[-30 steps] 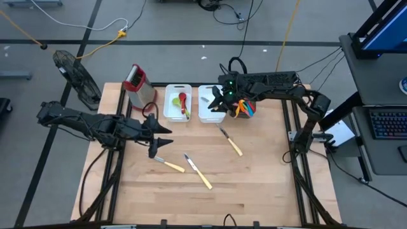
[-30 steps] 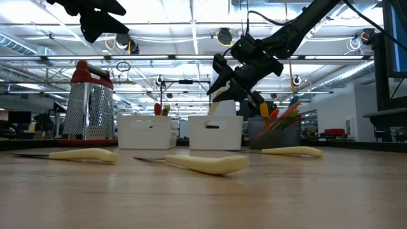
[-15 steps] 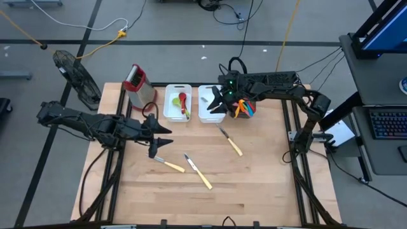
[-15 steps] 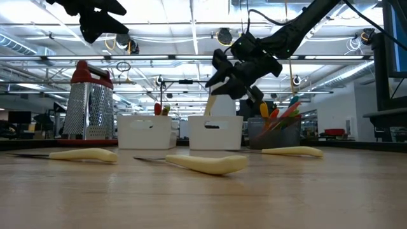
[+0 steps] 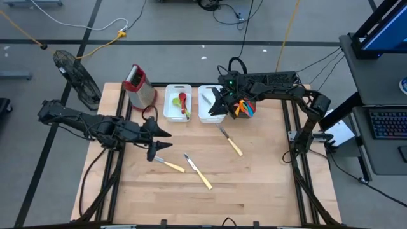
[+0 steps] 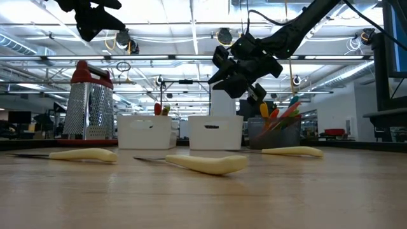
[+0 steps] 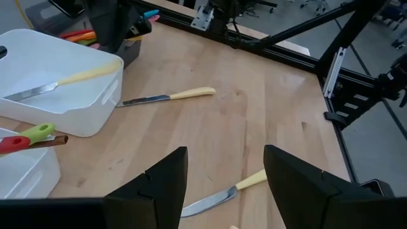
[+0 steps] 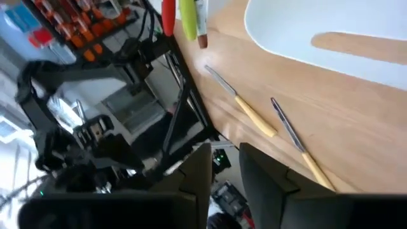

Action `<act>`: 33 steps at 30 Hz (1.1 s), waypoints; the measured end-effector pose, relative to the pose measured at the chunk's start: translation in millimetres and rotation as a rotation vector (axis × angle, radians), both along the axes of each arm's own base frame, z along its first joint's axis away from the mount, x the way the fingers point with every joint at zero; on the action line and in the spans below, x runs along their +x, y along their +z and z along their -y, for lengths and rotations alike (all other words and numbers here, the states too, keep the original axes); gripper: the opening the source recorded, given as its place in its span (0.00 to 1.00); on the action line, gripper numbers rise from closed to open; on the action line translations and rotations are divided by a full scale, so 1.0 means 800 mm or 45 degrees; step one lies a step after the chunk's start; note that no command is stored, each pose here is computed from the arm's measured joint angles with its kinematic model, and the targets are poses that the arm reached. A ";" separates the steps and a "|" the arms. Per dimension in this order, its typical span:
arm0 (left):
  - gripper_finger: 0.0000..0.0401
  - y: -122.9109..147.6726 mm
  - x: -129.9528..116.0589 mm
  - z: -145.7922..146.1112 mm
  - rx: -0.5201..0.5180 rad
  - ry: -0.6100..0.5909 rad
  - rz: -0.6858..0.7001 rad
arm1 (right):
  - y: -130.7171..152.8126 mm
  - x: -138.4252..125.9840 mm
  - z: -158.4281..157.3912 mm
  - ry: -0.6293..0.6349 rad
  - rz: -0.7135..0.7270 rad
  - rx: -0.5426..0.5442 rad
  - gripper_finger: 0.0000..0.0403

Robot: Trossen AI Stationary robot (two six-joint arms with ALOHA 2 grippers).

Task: Pick & Place Kitchen Items
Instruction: Put the yellow knife into the right white bin

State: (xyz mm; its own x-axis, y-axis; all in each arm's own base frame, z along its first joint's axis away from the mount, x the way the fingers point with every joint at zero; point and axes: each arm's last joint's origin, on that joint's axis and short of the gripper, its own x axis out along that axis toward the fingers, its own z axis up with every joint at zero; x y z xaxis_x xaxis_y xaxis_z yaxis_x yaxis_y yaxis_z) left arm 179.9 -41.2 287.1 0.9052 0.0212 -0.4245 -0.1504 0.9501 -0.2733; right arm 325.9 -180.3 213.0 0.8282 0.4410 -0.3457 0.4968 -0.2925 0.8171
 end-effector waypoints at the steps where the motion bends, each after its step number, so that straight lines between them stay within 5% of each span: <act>1: 0.53 0.000 0.000 0.000 -0.001 -0.001 0.000 | 0.001 -0.001 -0.001 0.026 0.018 -0.009 0.17; 8: 0.53 0.000 0.000 0.001 -0.019 0.002 0.000 | 0.029 -0.002 -0.026 0.183 0.197 -0.221 0.10; 19: 0.53 0.000 0.000 0.001 -0.024 0.007 0.000 | 0.065 -0.026 -0.109 0.406 0.486 -0.748 0.01; 26: 0.53 0.001 0.000 0.001 -0.029 0.008 0.018 | 0.047 -0.058 -0.146 0.536 0.627 -0.976 0.00; 33: 0.53 0.005 0.002 0.002 -0.038 0.008 0.053 | 0.008 -0.082 -0.157 0.434 0.710 -1.068 0.02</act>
